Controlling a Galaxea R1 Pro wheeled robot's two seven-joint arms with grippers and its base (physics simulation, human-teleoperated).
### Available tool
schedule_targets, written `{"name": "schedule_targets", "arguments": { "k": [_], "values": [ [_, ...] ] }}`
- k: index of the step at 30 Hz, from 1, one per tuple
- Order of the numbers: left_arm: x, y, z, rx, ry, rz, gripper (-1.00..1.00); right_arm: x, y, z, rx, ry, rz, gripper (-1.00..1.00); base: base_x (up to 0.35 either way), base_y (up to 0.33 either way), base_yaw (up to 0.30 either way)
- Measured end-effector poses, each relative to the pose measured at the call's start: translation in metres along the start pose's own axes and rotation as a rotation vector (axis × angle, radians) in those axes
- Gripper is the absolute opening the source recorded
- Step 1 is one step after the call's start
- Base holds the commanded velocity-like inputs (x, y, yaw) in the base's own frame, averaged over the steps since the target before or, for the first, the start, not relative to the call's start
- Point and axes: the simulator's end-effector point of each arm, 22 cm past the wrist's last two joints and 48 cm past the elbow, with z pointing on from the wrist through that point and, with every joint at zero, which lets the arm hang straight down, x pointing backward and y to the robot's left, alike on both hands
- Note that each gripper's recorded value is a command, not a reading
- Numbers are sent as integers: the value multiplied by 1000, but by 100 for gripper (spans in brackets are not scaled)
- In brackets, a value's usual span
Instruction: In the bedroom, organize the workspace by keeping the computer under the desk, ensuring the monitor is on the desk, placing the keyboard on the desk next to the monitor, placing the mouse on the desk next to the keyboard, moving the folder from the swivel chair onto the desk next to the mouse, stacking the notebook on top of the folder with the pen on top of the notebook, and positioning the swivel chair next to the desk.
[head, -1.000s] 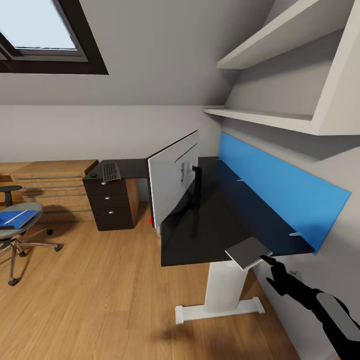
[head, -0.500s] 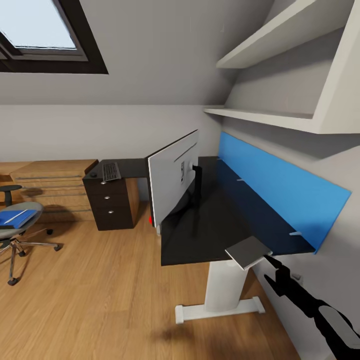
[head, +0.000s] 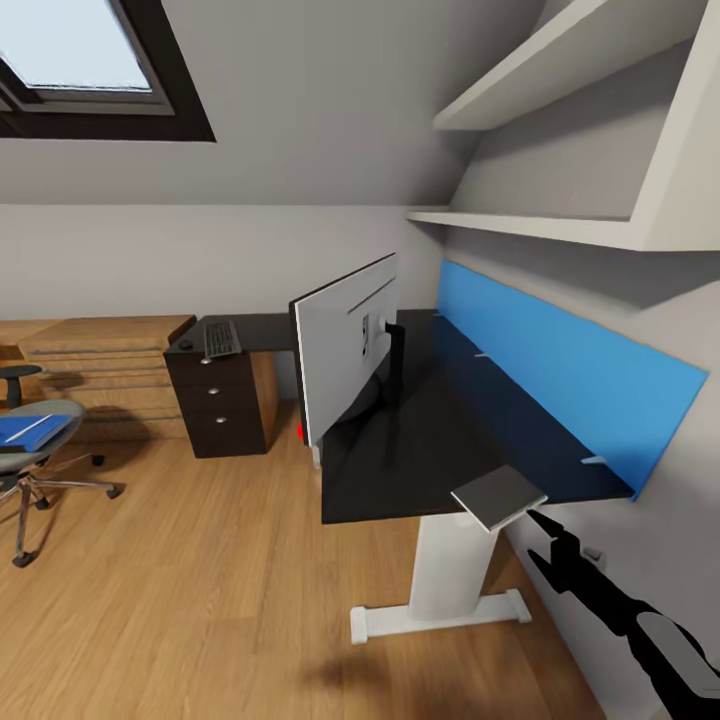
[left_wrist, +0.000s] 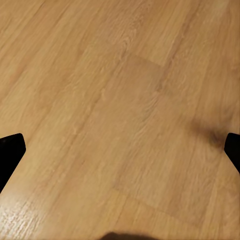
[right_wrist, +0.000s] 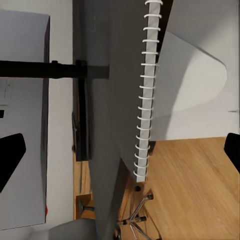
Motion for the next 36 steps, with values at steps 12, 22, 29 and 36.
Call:
{"name": "schedule_targets", "arguments": {
  "k": [12, 22, 29, 36],
  "values": [
    [9, 1, 9, 1, 0, 0, 100, 15, -11, 7, -14, 11, 21, 100, 0, 0, 0],
    [17, 3, 16, 0, 0, 0, 100, 20, -22, 11, -14, 16, 25, 100, 0, 0, 0],
    [26, 4, 25, 0, 0, 0, 100, 26, -32, 15, -24, 19, 36, 100, 0, 0, 0],
    [35, 6, 34, 1, -1, 0, 100, 40, -40, 22, -48, 23, 76, 100, 0, 0, 0]
  ]
}}
